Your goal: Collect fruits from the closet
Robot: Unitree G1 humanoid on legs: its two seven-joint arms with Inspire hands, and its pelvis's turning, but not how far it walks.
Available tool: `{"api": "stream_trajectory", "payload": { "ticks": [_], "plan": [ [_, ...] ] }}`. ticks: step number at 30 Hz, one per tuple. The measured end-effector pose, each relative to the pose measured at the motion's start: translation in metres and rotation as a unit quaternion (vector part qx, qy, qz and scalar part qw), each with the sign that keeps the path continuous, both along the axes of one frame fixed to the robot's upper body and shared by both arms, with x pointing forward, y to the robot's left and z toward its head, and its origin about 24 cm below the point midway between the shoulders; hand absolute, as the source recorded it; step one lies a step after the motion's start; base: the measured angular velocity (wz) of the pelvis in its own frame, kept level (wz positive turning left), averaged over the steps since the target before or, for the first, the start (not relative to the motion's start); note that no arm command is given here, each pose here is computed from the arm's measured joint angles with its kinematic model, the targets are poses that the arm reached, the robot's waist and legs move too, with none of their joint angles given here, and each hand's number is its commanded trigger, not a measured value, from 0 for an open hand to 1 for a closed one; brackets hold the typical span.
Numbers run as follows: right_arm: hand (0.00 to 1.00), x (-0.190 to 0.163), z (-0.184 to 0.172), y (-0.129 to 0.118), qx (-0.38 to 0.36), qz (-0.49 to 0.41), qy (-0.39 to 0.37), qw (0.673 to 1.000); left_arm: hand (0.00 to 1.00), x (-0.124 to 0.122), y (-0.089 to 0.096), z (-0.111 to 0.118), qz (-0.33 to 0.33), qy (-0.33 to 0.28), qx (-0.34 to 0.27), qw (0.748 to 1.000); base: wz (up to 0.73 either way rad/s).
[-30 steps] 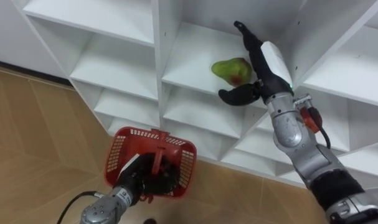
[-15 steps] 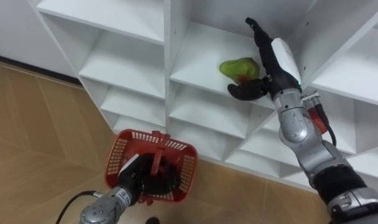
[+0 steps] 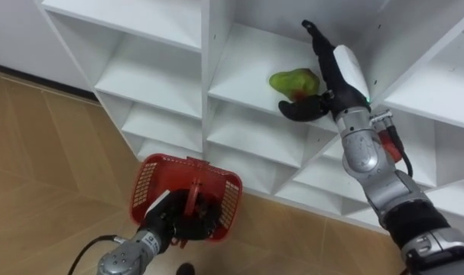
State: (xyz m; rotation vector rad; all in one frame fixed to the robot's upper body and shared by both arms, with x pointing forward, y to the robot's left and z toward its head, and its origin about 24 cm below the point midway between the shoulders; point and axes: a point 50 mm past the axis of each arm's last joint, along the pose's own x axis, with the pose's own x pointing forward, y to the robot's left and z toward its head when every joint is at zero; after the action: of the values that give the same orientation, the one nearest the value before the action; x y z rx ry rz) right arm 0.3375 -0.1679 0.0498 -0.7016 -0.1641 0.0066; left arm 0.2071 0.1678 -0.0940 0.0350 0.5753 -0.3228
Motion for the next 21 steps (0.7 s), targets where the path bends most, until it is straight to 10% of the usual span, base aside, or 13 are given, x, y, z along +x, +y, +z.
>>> {"api": "stream_trajectory", "payload": {
  "ticks": [10,15,21],
  "plan": [
    [0.04,0.002,-0.008,-0.007,0.028,-0.011,0.034,0.999,1.00,0.000,0.002,0.000,0.015,-0.001,0.012,1.000,0.02],
    [0.92,0.001,-0.016,-0.009,0.021,0.004,0.066,0.998,1.00,-0.003,0.003,-0.004,0.015,0.011,0.016,1.000,0.00],
    [1.00,0.008,-0.009,-0.012,0.024,-0.004,0.063,0.998,1.00,-0.005,0.003,-0.006,-0.013,0.013,0.045,0.999,0.00]
  ]
}}
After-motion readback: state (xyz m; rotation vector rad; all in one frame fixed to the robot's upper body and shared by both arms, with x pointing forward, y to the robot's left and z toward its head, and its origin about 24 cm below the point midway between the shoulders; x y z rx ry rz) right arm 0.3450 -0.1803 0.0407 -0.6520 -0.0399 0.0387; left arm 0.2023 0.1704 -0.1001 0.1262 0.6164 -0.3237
